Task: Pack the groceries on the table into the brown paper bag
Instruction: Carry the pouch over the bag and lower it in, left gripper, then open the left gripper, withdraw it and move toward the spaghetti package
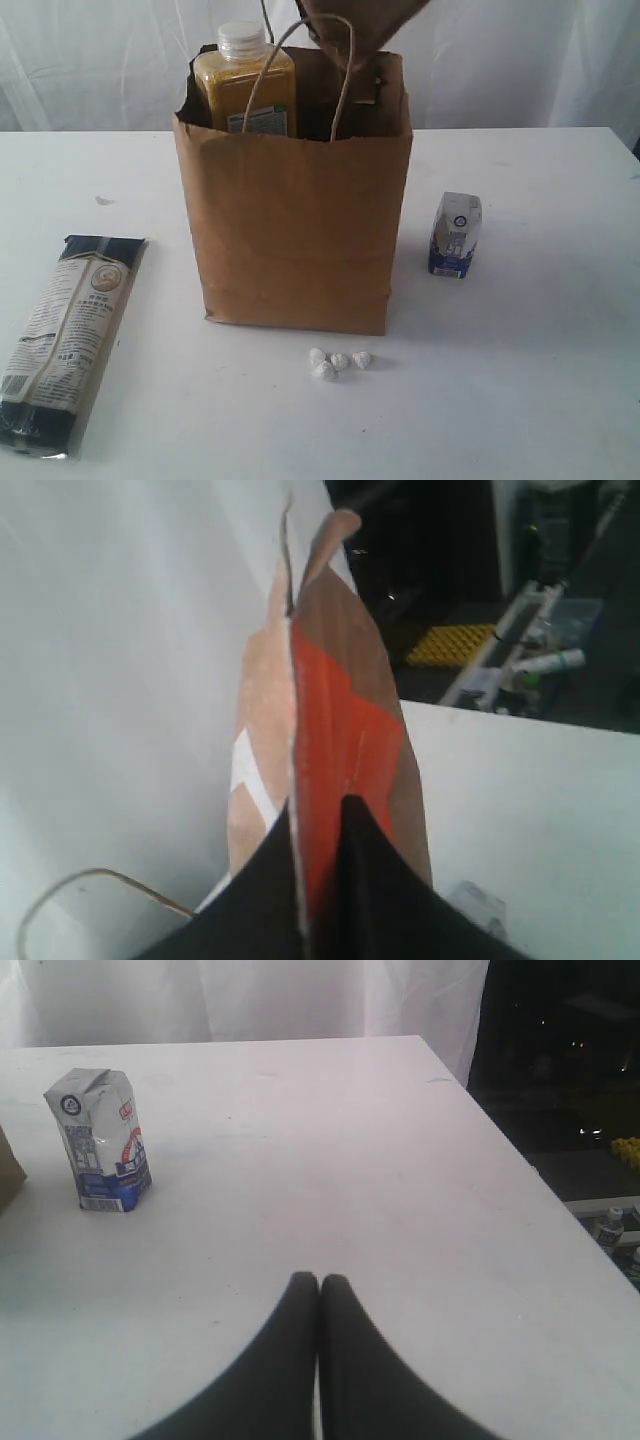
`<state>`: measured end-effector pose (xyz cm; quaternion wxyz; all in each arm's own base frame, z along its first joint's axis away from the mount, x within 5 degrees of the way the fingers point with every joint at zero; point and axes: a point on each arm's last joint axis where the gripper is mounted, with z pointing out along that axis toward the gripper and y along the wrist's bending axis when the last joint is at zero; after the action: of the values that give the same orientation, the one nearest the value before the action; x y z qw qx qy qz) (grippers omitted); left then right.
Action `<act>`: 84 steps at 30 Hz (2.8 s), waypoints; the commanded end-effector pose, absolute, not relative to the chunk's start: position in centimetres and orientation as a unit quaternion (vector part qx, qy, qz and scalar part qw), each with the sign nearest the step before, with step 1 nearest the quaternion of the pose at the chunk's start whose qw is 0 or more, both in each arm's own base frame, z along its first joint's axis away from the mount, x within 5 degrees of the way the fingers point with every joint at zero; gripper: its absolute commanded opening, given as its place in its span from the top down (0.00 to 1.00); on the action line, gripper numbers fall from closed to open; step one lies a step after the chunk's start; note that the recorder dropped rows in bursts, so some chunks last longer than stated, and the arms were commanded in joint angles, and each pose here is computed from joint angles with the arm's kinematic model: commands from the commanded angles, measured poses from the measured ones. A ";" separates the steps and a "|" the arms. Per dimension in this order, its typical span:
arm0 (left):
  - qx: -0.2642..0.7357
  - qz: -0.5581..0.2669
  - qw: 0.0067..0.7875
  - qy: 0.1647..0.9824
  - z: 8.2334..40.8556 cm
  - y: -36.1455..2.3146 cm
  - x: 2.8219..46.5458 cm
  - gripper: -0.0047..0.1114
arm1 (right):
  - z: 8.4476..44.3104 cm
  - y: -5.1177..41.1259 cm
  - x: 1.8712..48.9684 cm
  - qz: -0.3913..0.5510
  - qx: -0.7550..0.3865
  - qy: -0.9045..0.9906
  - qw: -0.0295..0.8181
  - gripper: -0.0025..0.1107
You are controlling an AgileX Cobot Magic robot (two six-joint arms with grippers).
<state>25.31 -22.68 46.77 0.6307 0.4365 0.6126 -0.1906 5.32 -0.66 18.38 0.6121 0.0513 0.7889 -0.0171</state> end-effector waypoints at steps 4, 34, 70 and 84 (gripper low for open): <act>0.506 -0.198 0.590 0.597 46.7 -22.8 23.8 0.96 | 18.3 -0.6 5.3 -0.017 0.049 0.787 0.615 0.98; 0.493 -0.108 0.504 0.701 40.9 -23.6 27.7 0.96 | 18.3 -0.6 5.3 -0.017 0.049 0.787 0.615 0.98; 0.472 -0.153 0.494 0.714 41.1 -24.3 27.9 0.38 | 18.3 -0.6 5.3 -0.011 0.057 0.786 0.615 0.98; 0.502 -0.085 0.526 0.682 47.8 -18.9 22.2 0.59 | 18.3 -0.6 5.3 -0.011 0.057 0.786 0.615 0.98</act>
<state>23.77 -20.37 46.80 0.5377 0.4878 0.6786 -0.1114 5.32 -0.66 18.38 0.6123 0.0601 0.7883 -0.0103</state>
